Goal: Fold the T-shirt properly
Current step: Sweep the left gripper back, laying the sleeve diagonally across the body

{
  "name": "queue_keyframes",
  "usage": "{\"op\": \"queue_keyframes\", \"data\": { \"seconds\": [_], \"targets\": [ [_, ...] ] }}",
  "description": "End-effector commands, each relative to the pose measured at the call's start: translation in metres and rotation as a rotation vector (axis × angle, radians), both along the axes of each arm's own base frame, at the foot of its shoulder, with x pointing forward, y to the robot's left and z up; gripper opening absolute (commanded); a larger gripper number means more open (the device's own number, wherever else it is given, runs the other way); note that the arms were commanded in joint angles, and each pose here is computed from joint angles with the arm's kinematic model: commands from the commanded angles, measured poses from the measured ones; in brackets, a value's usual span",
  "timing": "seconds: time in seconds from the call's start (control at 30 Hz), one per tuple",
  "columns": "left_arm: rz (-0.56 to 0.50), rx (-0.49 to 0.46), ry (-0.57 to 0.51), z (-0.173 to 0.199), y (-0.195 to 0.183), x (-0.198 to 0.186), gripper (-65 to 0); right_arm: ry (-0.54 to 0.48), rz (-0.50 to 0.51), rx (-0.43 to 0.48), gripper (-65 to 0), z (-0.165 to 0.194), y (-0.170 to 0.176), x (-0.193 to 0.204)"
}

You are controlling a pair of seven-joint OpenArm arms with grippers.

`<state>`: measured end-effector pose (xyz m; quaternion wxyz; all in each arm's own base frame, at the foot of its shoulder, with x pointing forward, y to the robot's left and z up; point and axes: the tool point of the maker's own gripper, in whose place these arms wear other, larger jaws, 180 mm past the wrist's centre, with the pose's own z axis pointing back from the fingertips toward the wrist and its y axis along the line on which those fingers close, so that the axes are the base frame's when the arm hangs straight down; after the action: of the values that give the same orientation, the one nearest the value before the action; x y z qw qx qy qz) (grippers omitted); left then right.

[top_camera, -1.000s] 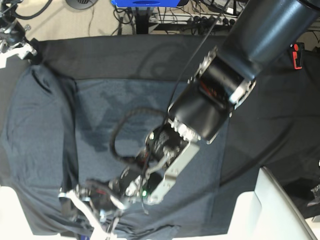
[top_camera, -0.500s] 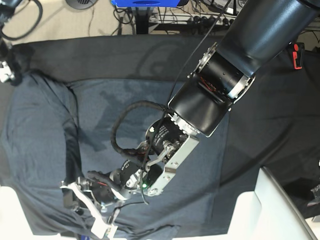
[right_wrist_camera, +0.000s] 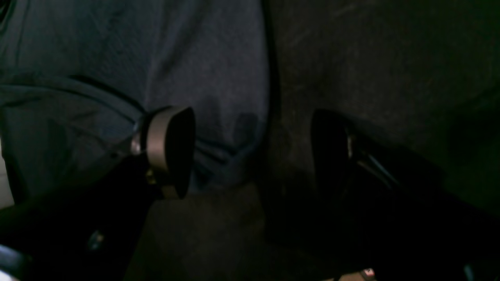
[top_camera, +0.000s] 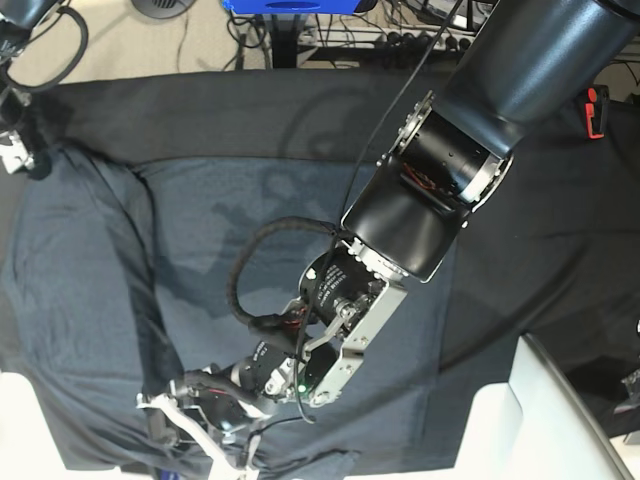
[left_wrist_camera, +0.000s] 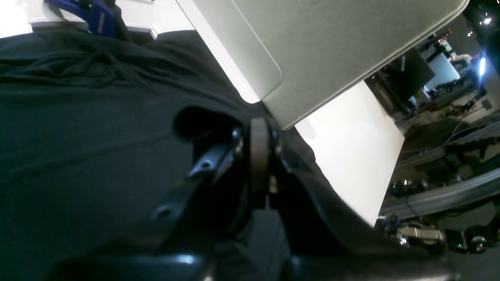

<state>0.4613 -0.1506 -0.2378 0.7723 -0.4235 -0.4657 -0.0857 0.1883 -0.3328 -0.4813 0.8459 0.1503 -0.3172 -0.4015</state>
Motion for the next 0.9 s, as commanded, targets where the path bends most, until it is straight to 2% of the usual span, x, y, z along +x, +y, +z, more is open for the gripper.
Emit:
{"op": "queue_keyframes", "data": {
  "seconds": [0.0,0.33,0.43,0.7,0.87],
  "targets": [
    [0.004,-0.037,-0.066,0.029,-0.001,0.008,-65.0,-0.025,0.007,-0.022,-21.8,0.01,-0.009,0.006],
    [0.052,0.021,-0.053,0.009,0.036,0.018,-65.0,-0.019,0.012,-0.019,-21.8,0.01,-0.008,0.004],
    [0.113,0.053,-0.022,-0.003,0.053,0.023,-65.0,-0.019,0.012,-0.019,-21.8,0.01,-0.008,0.004],
    [0.156,0.07,-0.041,-0.003,0.083,0.025,-65.0,-0.019,0.012,-0.019,-21.8,0.01,-0.008,0.004],
    [0.219,0.047,0.008,-0.018,0.108,0.026,-65.0,-0.019,0.012,-0.019,-21.8,0.01,-0.008,0.004]
  ]
}}
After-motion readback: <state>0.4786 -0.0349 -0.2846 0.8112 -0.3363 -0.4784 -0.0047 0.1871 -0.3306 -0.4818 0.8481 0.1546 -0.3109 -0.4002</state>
